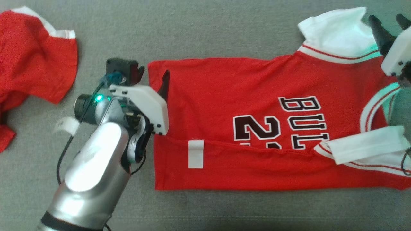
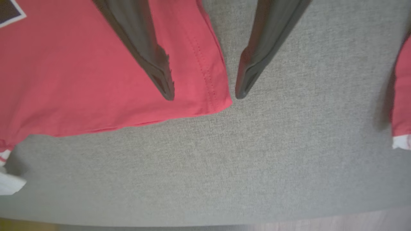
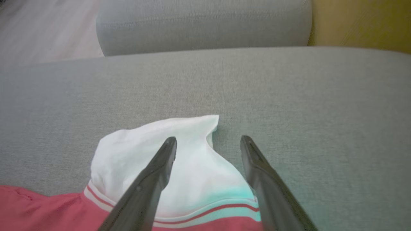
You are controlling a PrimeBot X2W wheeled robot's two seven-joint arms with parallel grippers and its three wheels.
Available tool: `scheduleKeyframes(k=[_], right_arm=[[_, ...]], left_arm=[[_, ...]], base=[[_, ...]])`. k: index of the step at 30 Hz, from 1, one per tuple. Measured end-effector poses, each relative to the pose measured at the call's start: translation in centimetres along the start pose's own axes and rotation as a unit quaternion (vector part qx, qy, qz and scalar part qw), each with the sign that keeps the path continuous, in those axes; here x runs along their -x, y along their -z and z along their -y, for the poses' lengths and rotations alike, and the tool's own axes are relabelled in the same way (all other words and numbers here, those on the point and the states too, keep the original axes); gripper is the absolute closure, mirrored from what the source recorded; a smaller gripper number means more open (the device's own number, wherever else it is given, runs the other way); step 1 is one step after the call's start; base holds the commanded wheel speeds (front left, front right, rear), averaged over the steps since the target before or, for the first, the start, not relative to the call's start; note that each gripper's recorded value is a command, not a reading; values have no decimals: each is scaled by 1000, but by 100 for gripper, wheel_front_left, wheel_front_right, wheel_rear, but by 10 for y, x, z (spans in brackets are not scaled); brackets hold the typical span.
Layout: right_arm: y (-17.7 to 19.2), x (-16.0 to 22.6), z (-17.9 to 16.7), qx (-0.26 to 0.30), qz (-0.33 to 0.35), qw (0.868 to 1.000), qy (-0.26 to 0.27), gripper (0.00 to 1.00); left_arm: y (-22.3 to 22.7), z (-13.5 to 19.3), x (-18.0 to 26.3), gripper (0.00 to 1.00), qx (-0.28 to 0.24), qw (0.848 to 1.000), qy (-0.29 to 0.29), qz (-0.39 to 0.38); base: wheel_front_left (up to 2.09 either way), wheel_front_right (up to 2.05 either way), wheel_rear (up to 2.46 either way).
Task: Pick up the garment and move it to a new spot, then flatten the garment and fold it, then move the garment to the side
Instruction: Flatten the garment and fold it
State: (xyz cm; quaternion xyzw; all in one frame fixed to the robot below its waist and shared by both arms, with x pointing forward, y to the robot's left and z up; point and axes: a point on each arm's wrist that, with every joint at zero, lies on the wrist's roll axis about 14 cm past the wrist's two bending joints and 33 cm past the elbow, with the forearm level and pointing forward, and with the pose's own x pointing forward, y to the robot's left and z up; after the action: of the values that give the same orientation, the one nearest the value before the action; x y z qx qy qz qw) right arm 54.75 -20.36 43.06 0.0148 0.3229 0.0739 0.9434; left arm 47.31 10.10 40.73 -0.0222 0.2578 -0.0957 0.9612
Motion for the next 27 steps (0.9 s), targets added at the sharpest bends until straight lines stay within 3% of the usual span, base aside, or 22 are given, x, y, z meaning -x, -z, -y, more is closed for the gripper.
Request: scheduleKeyframes(k=[8,27], right_arm=[[26,-40,-3,-5,-82,997,1,0],[30,-65,-16,-14,-111,994,-15,0]], left_arm=[[16,-10,-16,0,-13,998,-1,-64],[18,-8,-31,0,-6,995,19,-99]], base=[[0,0,0],[0,0,0]])
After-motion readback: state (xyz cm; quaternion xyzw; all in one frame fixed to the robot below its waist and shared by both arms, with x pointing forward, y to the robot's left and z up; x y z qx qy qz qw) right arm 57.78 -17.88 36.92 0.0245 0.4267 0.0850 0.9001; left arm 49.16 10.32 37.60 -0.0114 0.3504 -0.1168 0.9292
